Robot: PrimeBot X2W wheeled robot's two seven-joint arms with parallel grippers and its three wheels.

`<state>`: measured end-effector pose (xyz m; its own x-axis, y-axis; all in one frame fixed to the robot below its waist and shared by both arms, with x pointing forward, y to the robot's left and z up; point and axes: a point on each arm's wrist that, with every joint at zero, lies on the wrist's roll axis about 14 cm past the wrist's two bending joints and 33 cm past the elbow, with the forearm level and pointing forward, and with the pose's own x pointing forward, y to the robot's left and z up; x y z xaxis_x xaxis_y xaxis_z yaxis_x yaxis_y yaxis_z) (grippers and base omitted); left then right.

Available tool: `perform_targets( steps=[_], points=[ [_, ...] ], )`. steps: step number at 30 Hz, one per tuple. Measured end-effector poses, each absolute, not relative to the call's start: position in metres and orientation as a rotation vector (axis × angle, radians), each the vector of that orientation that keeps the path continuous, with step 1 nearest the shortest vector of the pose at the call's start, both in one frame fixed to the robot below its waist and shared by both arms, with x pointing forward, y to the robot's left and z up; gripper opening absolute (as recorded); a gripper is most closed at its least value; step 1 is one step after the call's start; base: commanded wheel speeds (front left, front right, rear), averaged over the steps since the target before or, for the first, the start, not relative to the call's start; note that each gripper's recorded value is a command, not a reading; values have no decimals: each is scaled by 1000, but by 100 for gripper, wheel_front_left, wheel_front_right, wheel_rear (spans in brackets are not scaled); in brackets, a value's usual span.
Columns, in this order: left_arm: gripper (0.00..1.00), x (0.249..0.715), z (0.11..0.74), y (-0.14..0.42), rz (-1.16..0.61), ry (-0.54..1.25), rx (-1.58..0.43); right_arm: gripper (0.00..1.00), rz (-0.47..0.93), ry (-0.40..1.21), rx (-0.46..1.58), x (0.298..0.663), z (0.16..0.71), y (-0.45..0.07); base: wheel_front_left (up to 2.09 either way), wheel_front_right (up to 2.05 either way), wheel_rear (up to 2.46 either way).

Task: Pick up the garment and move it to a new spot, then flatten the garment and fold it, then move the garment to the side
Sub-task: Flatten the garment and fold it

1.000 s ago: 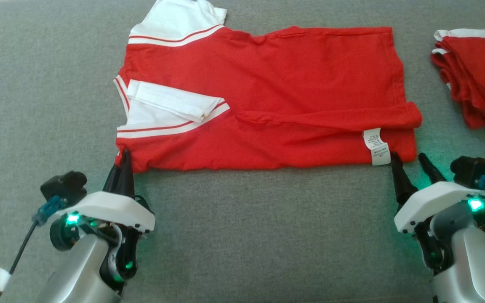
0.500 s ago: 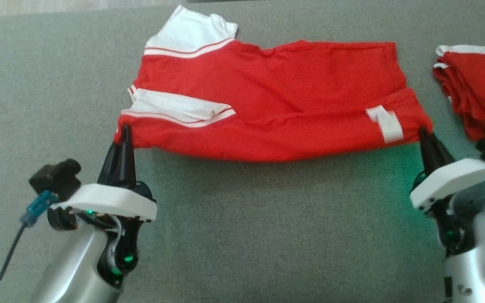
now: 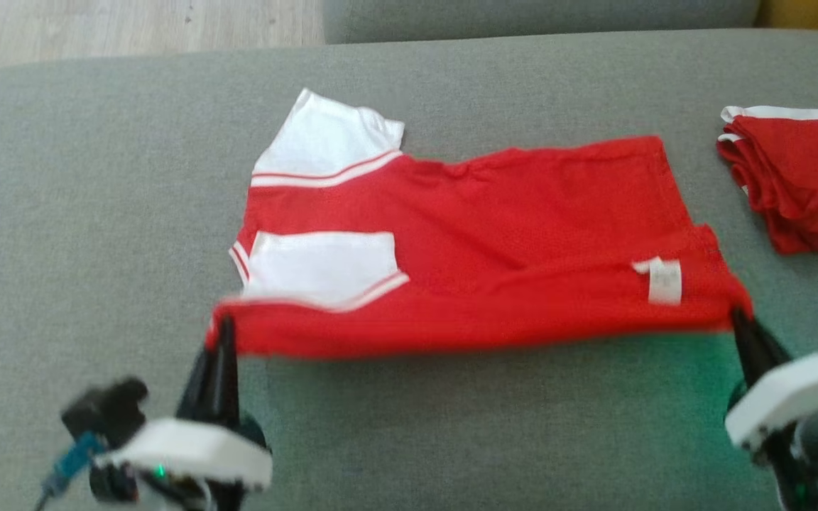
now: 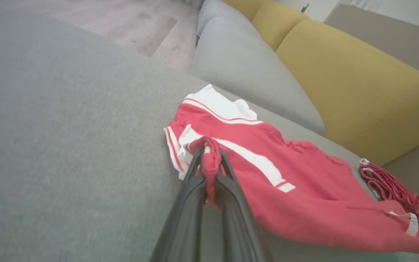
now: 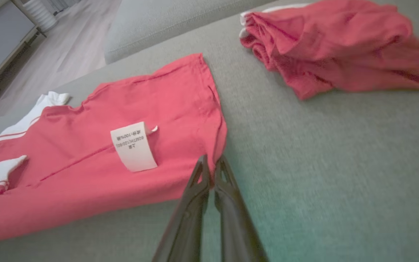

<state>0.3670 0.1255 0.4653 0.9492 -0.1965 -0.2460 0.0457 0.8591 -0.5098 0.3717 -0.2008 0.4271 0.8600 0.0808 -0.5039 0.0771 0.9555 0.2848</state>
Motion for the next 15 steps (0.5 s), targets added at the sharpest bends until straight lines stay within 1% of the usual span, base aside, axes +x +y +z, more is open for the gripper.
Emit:
perform_targets(
  steps=[6, 11, 12, 13, 14, 15],
  points=[
    [0, 334, 436, 123, -91, 401, -551, 0, -32, 606, 333, 338, 405, -206, 0, 0, 0],
    [0, 324, 416, 125, -67, 467, -537, 0, -56, 624, 350, 328, 391, -209, 0, 0, 0],
    [0, 324, 413, 125, -64, 478, -533, 24, -60, 622, 351, 328, 390, -209, 0, 0, 0],
    [0, 323, 411, 125, -61, 486, -530, 41, -64, 624, 351, 327, 388, -209, 0, 0, 0],
    [0, 322, 408, 126, -58, 494, -527, 71, -68, 621, 352, 326, 387, -210, 0, 0, 0],
    [31, 321, 405, 127, -52, 502, -523, 100, -73, 613, 352, 326, 387, -211, 0, 0, 0]
  ],
)
